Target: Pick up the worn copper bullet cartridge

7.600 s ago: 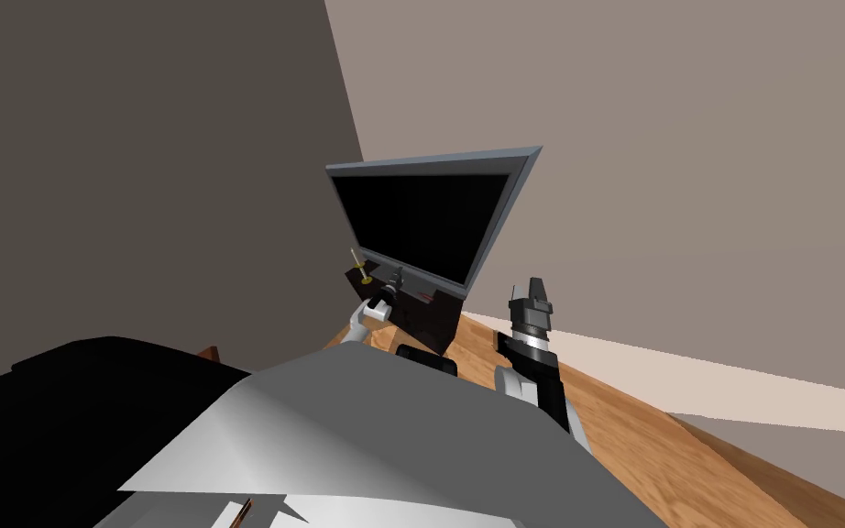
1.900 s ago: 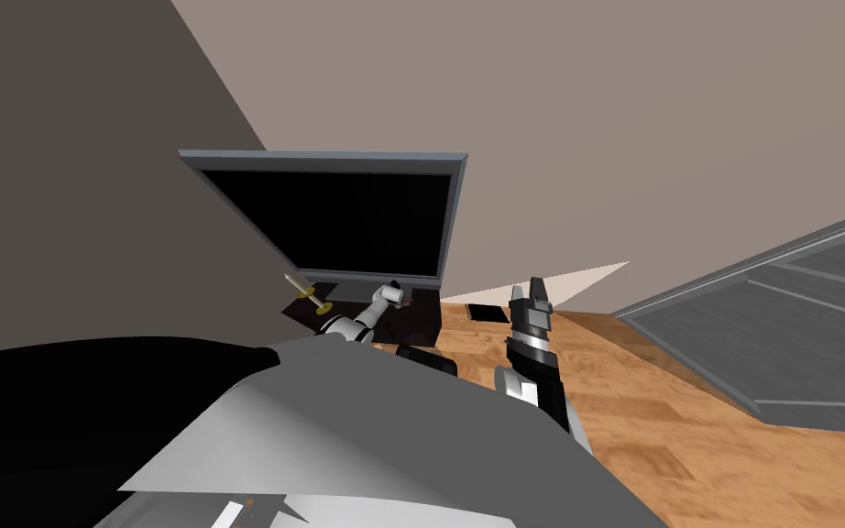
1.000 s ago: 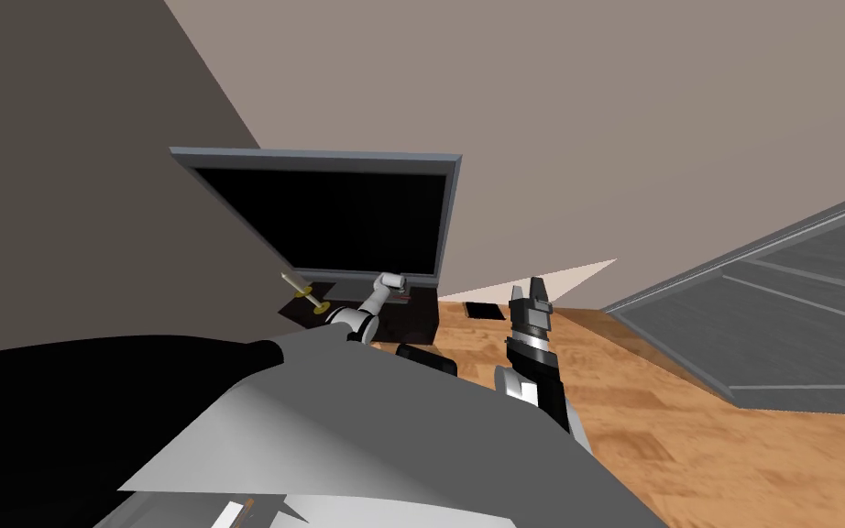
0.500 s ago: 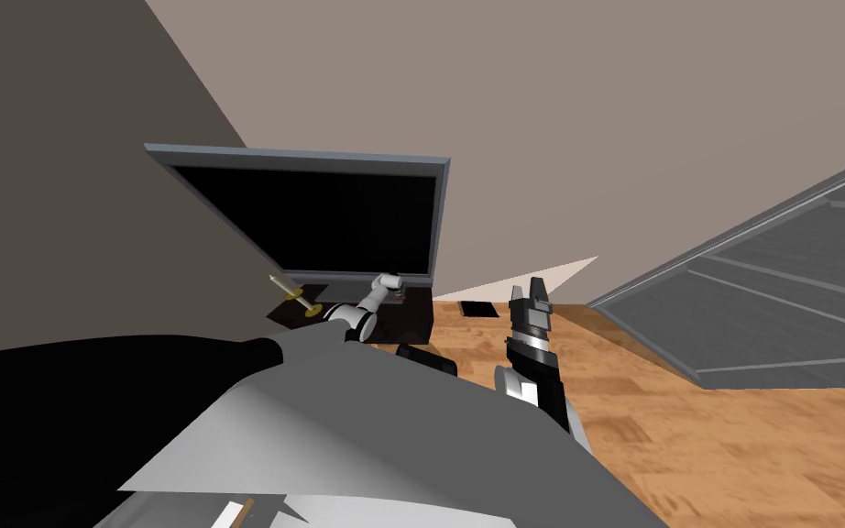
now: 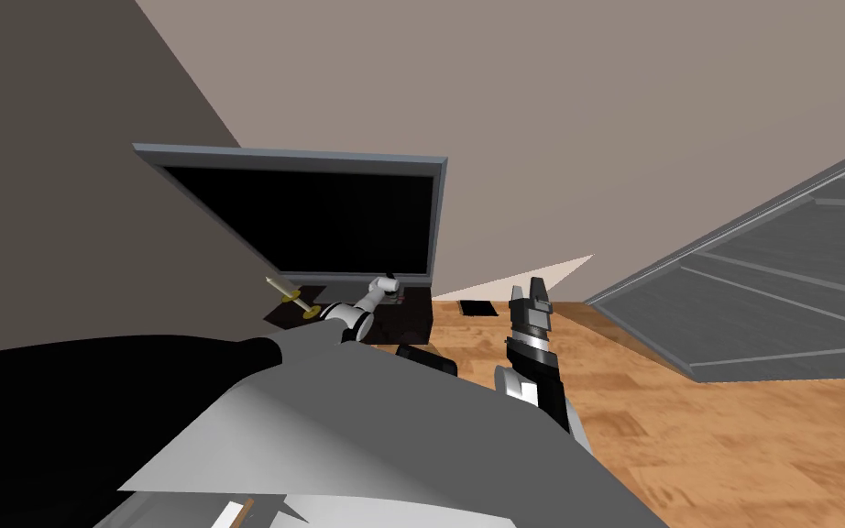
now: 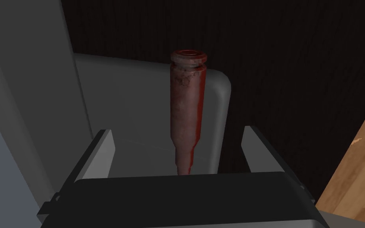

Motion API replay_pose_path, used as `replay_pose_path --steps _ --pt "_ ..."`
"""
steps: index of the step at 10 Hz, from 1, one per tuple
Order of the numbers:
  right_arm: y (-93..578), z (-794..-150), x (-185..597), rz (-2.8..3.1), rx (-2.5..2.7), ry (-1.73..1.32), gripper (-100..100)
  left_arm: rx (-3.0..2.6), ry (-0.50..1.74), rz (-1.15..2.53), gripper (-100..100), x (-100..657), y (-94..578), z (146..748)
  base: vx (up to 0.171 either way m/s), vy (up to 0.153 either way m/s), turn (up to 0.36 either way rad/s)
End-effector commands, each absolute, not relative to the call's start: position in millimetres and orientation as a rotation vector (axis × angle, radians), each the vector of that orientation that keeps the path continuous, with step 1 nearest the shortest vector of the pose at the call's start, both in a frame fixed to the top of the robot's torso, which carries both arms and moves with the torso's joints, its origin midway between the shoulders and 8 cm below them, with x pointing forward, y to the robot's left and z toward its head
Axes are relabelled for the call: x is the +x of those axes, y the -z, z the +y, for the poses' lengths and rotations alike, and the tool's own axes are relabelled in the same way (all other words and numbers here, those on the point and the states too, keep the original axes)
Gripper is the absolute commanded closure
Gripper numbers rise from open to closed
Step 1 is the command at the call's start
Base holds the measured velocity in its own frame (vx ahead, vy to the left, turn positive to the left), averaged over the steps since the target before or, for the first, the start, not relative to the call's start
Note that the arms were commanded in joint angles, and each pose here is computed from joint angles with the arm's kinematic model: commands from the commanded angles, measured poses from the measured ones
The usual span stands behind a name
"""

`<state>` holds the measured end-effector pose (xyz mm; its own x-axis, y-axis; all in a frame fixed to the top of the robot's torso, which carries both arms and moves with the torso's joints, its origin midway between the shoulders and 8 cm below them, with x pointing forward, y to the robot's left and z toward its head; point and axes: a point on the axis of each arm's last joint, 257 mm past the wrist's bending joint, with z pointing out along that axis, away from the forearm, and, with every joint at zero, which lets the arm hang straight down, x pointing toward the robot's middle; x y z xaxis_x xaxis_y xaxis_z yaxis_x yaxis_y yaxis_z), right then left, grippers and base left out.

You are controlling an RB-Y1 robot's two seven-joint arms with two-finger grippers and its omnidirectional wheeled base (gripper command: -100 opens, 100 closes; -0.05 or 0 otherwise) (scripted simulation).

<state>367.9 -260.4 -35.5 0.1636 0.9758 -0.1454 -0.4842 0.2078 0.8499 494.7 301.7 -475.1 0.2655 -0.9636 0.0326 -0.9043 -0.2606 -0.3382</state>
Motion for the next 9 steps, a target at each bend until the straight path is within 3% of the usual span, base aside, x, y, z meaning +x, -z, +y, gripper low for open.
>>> replay_pose_path --steps 1,5,6,7,9 --pt "36 -260 368 0.822 0.751 -1.193 0 -2.296 0.323 1.731 -100 491 479 305 0.0 0.0 0.0" --pt "36 -260 368 0.822 0.751 -1.193 0 -2.321 0.272 1.733 -100 478 487 314 -0.002 0.003 -0.008" --pt "36 -260 368 0.822 0.751 -1.193 0 -2.322 0.272 1.733 0 478 487 314 0.0 0.0 0.0" --pt "36 -260 368 0.822 0.751 -1.193 0 -2.324 0.28 1.729 -100 473 496 313 0.0 0.0 0.0" --pt "36 -260 368 0.822 0.751 -1.193 0 -2.326 0.287 1.726 -100 469 502 312 -0.002 0.002 -0.007"
